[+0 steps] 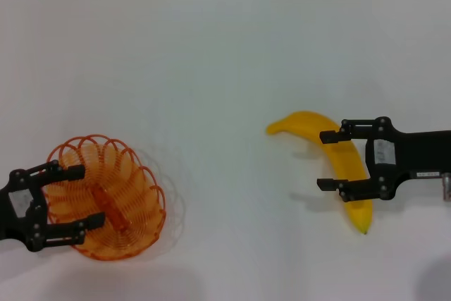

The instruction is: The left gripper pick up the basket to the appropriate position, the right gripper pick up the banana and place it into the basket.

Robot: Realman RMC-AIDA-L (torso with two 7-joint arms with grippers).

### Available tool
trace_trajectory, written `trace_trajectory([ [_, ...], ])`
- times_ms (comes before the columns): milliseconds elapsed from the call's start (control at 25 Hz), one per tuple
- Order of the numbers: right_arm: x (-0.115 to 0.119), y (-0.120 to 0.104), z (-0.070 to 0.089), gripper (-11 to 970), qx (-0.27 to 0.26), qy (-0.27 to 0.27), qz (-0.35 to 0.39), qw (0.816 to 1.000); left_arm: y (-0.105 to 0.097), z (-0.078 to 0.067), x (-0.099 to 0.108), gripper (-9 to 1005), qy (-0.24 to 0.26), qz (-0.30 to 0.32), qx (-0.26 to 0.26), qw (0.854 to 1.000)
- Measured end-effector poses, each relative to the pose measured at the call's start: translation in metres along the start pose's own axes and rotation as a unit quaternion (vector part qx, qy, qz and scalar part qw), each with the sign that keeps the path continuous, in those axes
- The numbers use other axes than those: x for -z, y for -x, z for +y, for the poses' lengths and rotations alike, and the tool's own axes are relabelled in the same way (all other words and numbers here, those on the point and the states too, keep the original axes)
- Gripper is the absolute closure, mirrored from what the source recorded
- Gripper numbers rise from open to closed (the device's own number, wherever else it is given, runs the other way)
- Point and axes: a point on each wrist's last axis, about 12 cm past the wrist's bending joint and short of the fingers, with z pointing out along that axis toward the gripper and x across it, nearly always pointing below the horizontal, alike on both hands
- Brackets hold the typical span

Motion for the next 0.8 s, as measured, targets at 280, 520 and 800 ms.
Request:
trace_trajectory([
  [280,-0.003,0.000,0.001,190,-0.002,0.005,-0.001,1.000,0.001,0.001,-0.003,100,-0.003,-0.005,0.001,1.000],
  [520,-0.003,0.000,0.001,191,-0.002,0.004,-0.003,1.000,0.001,0.001,-0.003,101,-0.002,-0.005,0.002,1.000],
  [800,-0.003,0.000,0.001,192,-0.003,0.003,-0.003,1.000,0.016,0.010,0.006,101,0.027,-0.050,-0.004,0.998],
])
